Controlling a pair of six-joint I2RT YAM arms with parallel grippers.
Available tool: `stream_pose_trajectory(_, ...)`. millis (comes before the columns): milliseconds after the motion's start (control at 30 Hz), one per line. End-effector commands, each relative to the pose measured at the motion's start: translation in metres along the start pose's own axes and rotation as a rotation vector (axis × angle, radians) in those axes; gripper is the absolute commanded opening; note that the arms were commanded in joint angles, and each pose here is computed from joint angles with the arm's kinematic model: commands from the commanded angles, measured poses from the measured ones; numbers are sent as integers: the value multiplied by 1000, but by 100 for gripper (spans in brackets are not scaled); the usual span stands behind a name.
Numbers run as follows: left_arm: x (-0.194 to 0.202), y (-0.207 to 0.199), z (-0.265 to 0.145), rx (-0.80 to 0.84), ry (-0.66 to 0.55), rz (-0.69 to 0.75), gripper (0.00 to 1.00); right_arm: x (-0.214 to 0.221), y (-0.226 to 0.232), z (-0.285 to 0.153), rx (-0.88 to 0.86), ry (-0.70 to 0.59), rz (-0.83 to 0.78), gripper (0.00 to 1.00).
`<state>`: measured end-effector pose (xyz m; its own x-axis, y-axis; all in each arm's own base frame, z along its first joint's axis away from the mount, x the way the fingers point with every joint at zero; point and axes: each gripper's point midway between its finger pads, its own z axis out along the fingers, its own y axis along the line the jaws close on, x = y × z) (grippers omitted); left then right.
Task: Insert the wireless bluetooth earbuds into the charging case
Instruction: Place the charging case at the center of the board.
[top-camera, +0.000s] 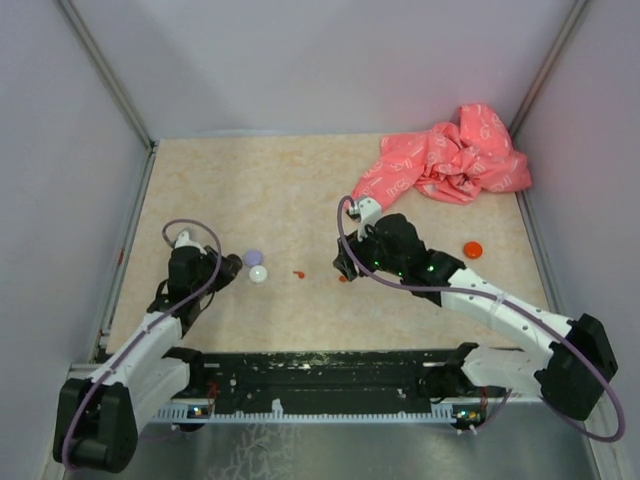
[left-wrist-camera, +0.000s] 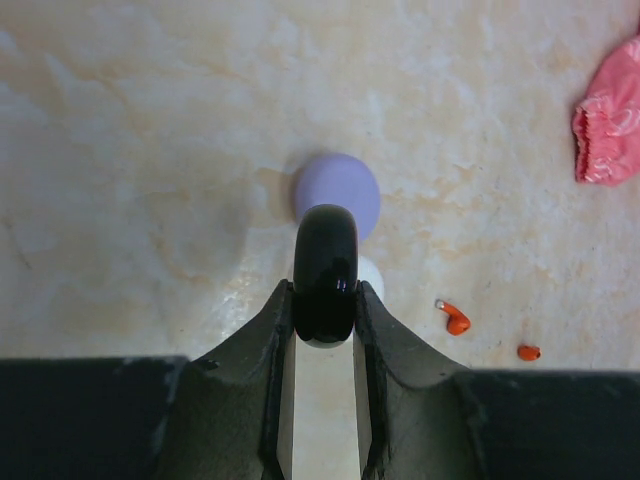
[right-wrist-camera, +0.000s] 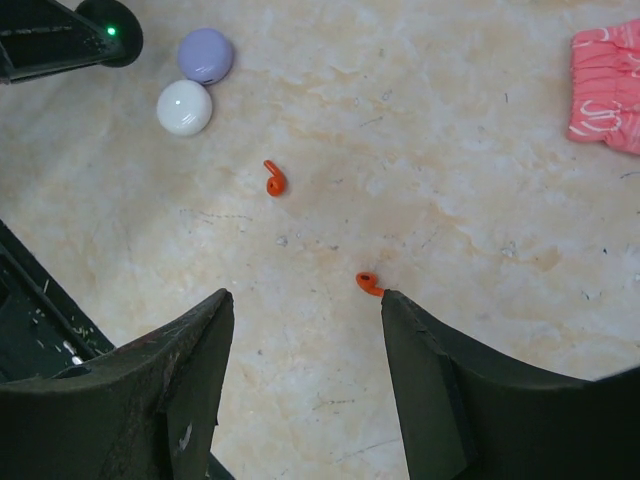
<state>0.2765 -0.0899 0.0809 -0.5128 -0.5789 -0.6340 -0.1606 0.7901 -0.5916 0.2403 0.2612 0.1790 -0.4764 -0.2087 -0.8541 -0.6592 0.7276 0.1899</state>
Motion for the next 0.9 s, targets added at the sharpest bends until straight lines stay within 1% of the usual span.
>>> stream_pose_trajectory(0,9,25,4,-76,37,-104,11,-11,-6,-8,41,-70,5,61)
stream_pose_trajectory(167,16,29,12,-69,67,-143,20,-7,-10,-11,57,-75,4,61)
stream_pose_trajectory(300,27,33,19,-84,118,-158,25,-3,-13,-10,70,-71,1,61)
stream_pose_trajectory(400,31,30,22,-72,148,-169,40,0,-15,-8,79,-62,0,61)
stream_pose_trajectory(533,28,28,21,-79,155,-156,67,5,-23,-6,124,-34,-1,61)
stream_pose_trajectory(633,20,30,14,-107,134,-120,81,8,-36,-7,194,-1,0,61)
stream_pose_trajectory(767,5,31,3,-144,93,-72,93,10,-43,-5,230,26,9,62)
stream_pose_trajectory(867,-10,27,-9,-159,60,-18,97,13,-49,-4,264,54,29,63)
